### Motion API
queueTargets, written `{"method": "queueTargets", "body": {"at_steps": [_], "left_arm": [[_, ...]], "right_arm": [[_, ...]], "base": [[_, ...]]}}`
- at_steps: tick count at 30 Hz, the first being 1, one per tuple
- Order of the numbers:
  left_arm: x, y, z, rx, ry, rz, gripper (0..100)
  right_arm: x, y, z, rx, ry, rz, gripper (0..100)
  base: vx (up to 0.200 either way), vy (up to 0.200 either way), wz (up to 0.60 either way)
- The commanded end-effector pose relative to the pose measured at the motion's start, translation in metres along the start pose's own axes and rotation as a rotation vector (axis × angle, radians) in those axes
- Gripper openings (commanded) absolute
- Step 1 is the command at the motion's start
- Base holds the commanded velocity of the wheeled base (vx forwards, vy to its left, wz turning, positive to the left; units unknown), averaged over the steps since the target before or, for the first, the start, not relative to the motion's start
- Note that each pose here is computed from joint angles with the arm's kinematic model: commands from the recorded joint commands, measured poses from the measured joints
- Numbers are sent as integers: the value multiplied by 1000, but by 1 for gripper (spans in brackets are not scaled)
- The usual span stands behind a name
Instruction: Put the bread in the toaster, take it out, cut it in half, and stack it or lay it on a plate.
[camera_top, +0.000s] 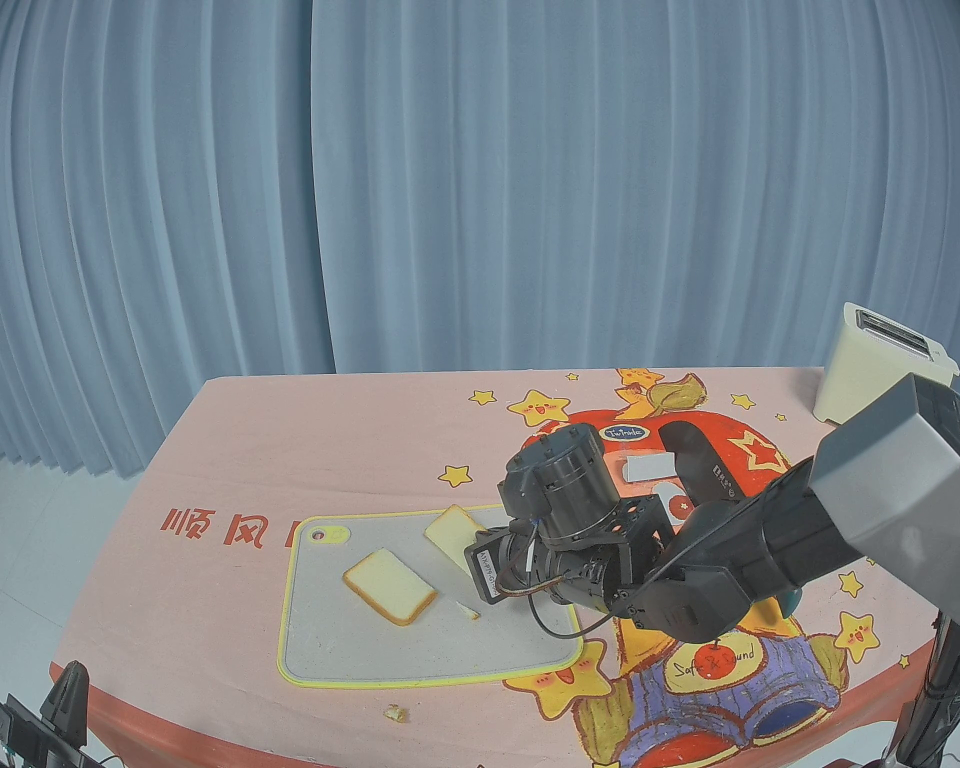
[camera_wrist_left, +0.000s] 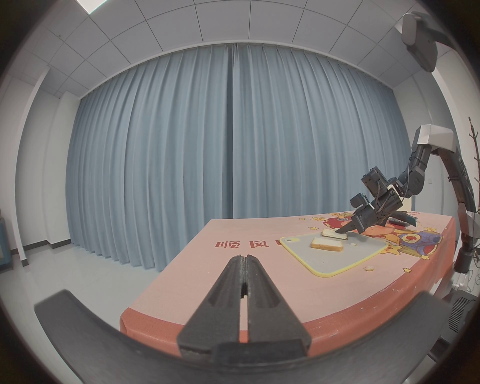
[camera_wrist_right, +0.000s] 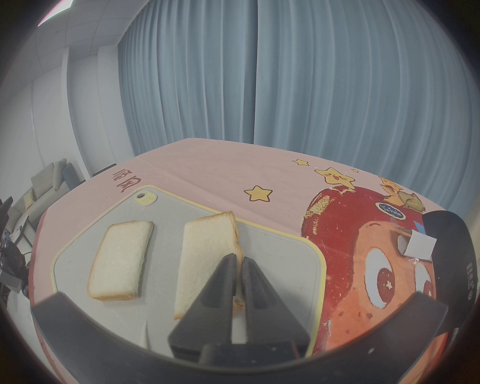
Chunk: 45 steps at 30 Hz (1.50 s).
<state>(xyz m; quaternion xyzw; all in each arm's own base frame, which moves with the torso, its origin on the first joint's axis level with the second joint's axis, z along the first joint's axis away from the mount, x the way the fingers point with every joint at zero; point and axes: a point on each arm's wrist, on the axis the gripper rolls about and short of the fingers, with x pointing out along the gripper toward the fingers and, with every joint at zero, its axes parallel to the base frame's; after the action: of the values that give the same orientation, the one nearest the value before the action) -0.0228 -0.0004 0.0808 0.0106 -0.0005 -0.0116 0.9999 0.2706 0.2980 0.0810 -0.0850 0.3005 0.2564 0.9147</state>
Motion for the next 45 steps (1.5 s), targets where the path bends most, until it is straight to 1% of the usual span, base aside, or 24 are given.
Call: {"method": "queueTargets", "body": {"at_steps": [1,5,10,11,12,14,16,19,20,27,29,33,34,35,36,37,38,39,41,43,44,45], "left_arm": [[1,0,-5,0,19,0,0],[1,0,-4,0,18,0,0],[1,0,-4,0,18,0,0],[1,0,-4,0,18,0,0],[1,0,-5,0,19,0,0],[1,0,-4,0,18,0,0],[1,0,-4,0,18,0,0],[1,0,-5,0,19,0,0],[1,0,-4,0,18,0,0],[1,0,-5,0,19,0,0],[1,0,-5,0,19,0,0],[1,0,-4,0,18,0,0],[1,0,-5,0,19,0,0],[1,0,-4,0,18,0,0],[1,0,-4,0,18,0,0],[1,0,-4,0,18,0,0],[1,0,-5,0,19,0,0],[1,0,-5,0,19,0,0],[1,0,-4,0,18,0,0],[1,0,-4,0,18,0,0],[1,0,-4,0,18,0,0],[1,0,-4,0,18,0,0]], "right_arm": [[-5,1,1,1,-5,3,0],[-13,1,7,10,-35,8,0],[-40,0,19,22,-84,20,0],[-40,0,19,22,-84,20,0],[-50,-2,25,32,-110,26,0],[-60,-4,28,46,-123,29,0],[-70,-6,27,64,-129,31,0],[-76,-9,27,71,-133,31,0],[-80,-9,26,80,-137,34,0],[-108,-13,29,95,-181,49,0],[-118,-15,26,96,-188,55,0],[-138,-22,19,102,-199,58,0],[-151,-27,15,115,-210,58,0],[-154,-28,14,119,-212,59,0],[-172,-33,10,148,-234,72,0],[-174,-34,8,153,-236,71,0],[-186,-38,2,181,-243,78,0],[-193,-41,-3,193,-246,80,0],[-203,-50,-17,203,-236,69,0],[-214,-59,-36,205,-223,56,0],[-214,-59,-36,205,-223,56,0],[-229,-70,-55,215,-226,52,0]], "base": [[0,0,0],[0,0,0],[0,0,0],[0,0,0],[0,0,0],[0,0,0],[0,0,0],[0,0,0],[0,0,0],[0,0,0],[0,0,0],[0,0,0],[0,0,0],[0,0,0],[0,0,0],[0,0,0],[0,0,0],[0,0,0],[0,0,0],[0,0,0],[0,0,0],[0,0,0]]}}
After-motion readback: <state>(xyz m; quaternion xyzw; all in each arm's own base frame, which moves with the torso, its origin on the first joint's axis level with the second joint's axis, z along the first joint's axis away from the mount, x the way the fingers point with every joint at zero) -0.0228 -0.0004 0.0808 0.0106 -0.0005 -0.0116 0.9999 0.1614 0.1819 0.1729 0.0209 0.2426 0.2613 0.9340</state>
